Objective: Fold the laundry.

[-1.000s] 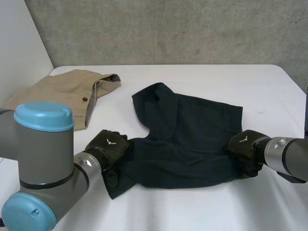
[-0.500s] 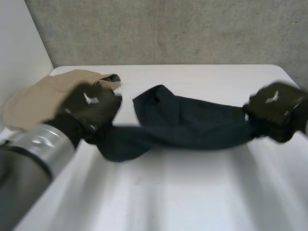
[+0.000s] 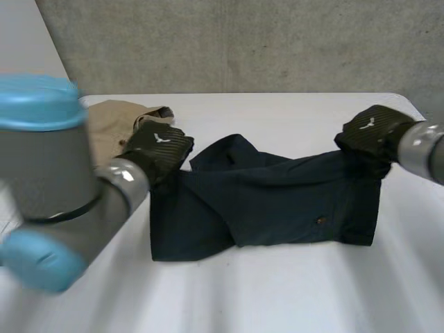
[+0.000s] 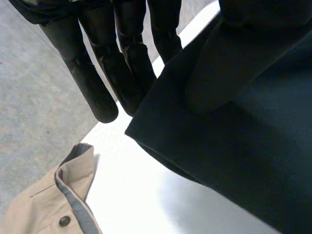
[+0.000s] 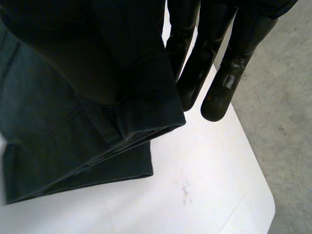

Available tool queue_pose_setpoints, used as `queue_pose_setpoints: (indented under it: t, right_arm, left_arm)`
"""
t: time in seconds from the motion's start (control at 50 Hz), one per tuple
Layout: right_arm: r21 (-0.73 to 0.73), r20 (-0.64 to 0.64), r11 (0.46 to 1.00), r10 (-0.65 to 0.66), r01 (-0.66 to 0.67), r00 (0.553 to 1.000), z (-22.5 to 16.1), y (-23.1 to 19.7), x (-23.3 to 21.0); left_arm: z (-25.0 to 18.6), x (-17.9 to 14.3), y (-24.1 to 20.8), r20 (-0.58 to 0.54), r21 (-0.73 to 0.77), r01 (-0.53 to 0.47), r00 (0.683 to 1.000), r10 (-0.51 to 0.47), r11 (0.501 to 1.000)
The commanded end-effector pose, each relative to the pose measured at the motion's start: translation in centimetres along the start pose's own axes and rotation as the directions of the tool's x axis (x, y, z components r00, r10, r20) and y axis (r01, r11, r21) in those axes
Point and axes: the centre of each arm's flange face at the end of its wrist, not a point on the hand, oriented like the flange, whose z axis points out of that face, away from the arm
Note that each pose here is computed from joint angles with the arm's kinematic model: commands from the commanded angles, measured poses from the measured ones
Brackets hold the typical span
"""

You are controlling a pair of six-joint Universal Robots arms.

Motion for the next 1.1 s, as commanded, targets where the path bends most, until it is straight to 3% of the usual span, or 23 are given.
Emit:
queue_pose_setpoints:
  t: [0.02, 0.06, 0.1, 0.12, 0.18, 0.2, 0.22, 0.26, 0.3, 0.34, 0.4, 0.48, 0.64, 0.72, 0.78, 0.9, 1.1]
  right_arm:
    - [0.113, -0.252, 0.993, 0.011, 0.018, 0.968, 5.6, -2.2, 1.8]
    - [0.176, -0.33, 0.984, 0.037, 0.022, 0.943, 6.4, -3.2, 2.9]
    - [0.302, -0.443, 0.952, 0.098, 0.045, 0.891, 7.1, -4.9, 5.1]
    - [0.35, -0.479, 0.935, 0.126, 0.057, 0.869, 7.1, -5.6, 5.9]
    - [0.527, -0.587, 0.841, 0.254, 0.124, 0.769, 6.4, -8.4, 8.9]
    - [0.563, -0.604, 0.813, 0.283, 0.148, 0.745, 6.0, -9.1, 9.5]
    - [0.622, -0.63, 0.759, 0.339, 0.193, 0.699, 5.0, -10.5, 10.7]
    - [0.659, -0.647, 0.714, 0.378, 0.236, 0.662, 3.8, -11.5, 11.5]
    - [0.688, -0.654, 0.674, 0.414, 0.269, 0.634, 2.4, -12.5, 12.1]
    - [0.692, -0.653, 0.668, 0.419, 0.273, 0.631, 2.0, -12.8, 12.2]
    - [0.694, -0.639, 0.673, 0.414, 0.255, 0.648, 2.0, -13.0, 11.6]
    - [0.678, -0.6, 0.707, 0.371, 0.203, 0.709, 3.2, -12.4, 9.5]
    - [0.545, -0.475, 0.836, 0.238, 0.071, 0.847, 8.7, -7.1, 3.6]
    - [0.424, -0.374, 0.906, 0.167, 0.008, 0.912, 11.3, -3.3, -0.3]
    - [0.306, -0.287, 0.952, 0.103, -0.011, 0.952, 12.6, -0.5, -3.4]
    - [0.163, -0.157, 0.986, 0.053, -0.027, 0.986, 11.8, 2.4, -6.4]
    - [0.036, -0.041, 0.999, 0.017, -0.015, 0.999, 4.6, 2.7, -7.3]
  left_arm:
    - [7.5, -1.8, -1.2, 0.21, 0.228, -0.146, 0.973, 0.098, 0.963]
    - [8.7, -2.9, -3.2, 0.348, 0.335, -0.246, 0.929, 0.123, 0.909]
    - [9.0, -4.3, -5.2, 0.457, 0.402, -0.309, 0.884, 0.104, 0.862]
    - [8.9, -5.5, -7.6, 0.547, 0.47, -0.366, 0.835, 0.06, 0.803]
    - [8.2, -6.7, -10.5, 0.611, 0.561, -0.407, 0.791, -0.029, 0.721]
    - [7.3, -7.8, -12.2, 0.639, 0.611, -0.423, 0.762, -0.102, 0.669]
    - [6.8, -8.2, -12.9, 0.643, 0.631, -0.425, 0.755, -0.13, 0.649]
    - [5.6, -8.9, -14.2, 0.636, 0.669, -0.414, 0.749, -0.188, 0.617]
    - [4.1, -10.1, -15.5, 0.597, 0.725, -0.36, 0.753, -0.276, 0.587]
    - [3.4, -10.8, -15.8, 0.577, 0.748, -0.329, 0.751, -0.321, 0.576]
    - [3.0, -10.8, -15.5, 0.566, 0.745, -0.301, 0.757, -0.326, 0.595]
    - [3.6, -9.8, -13.2, 0.555, 0.7, -0.263, 0.785, -0.275, 0.664]
    - [5.8, -5.8, -5.4, 0.482, 0.497, -0.167, 0.869, -0.111, 0.851]
    - [6.9, -2.0, 1.0, 0.38, 0.297, -0.121, 0.925, -0.001, 0.947]
    - [6.6, -0.5, 3.6, 0.326, 0.193, -0.107, 0.945, 0.039, 0.975]
    - [3.7, 1.8, 6.9, 0.218, -0.012, -0.104, 0.97, 0.104, 0.995]
    - [-3.9, 2.4, 5.3, 0.122, -0.088, -0.134, 0.982, 0.144, 0.987]
